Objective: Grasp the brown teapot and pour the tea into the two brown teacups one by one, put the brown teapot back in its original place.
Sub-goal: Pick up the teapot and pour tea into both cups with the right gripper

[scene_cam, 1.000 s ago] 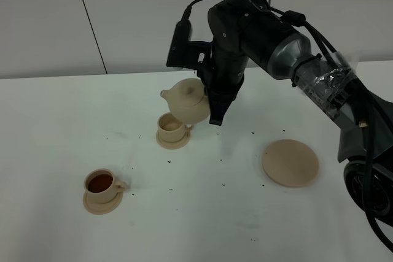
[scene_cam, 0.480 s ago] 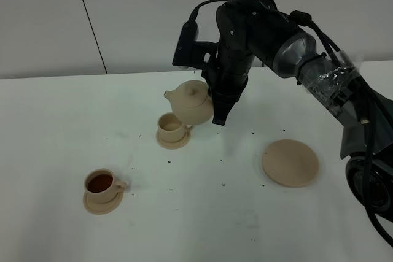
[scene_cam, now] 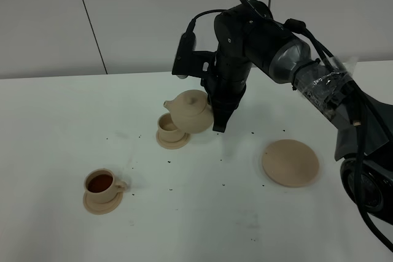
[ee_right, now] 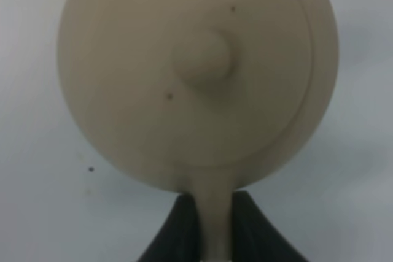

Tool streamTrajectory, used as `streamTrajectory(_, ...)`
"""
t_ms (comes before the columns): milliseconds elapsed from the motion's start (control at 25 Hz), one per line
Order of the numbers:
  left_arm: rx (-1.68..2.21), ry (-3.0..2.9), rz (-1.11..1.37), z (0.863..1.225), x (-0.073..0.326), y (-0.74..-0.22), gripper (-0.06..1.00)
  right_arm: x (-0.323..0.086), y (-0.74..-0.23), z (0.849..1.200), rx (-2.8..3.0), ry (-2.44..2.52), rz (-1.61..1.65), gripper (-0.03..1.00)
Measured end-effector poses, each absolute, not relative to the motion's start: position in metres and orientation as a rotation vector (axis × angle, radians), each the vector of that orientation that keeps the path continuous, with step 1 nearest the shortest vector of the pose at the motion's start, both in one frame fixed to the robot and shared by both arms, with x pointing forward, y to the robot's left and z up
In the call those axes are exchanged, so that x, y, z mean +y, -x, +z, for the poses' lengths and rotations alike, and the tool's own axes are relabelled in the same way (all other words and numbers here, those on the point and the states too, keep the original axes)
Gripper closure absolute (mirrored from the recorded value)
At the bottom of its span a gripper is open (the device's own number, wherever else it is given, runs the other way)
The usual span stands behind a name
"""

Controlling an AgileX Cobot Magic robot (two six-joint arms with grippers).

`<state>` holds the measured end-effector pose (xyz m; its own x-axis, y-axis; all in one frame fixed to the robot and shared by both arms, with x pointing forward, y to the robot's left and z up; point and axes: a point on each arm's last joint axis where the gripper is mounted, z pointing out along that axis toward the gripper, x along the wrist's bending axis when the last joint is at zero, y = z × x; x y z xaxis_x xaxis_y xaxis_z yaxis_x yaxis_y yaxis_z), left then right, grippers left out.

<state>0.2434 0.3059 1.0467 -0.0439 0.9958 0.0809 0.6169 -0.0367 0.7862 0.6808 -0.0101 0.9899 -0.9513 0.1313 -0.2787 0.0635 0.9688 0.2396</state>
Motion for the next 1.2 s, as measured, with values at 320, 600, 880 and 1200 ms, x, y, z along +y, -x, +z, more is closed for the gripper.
streamTrajectory(320, 1.710, -1.700, 0.918, 1.047, 0.306, -0.243, 0.71, -0.011, -0.682, 0.990, 2.763, -0.079, 0.179, 0.87)
streamTrajectory(600, 1.710, -1.700, 0.918, 1.047, 0.306, -0.243, 0.71, 0.015, -0.669, 0.996, 2.608, 0.083, 0.024, 0.87)
streamTrajectory(880, 1.710, -1.700, 0.918, 1.047, 0.306, -0.243, 0.71, 0.031, -0.659, 1.000, 2.506, 0.185, -0.087, 0.87)
streamTrajectory(1200, 1.710, -1.700, 0.918, 1.047, 0.306, -0.243, 0.71, 0.036, -0.657, 1.007, 2.398, 0.249, -0.205, 0.87)
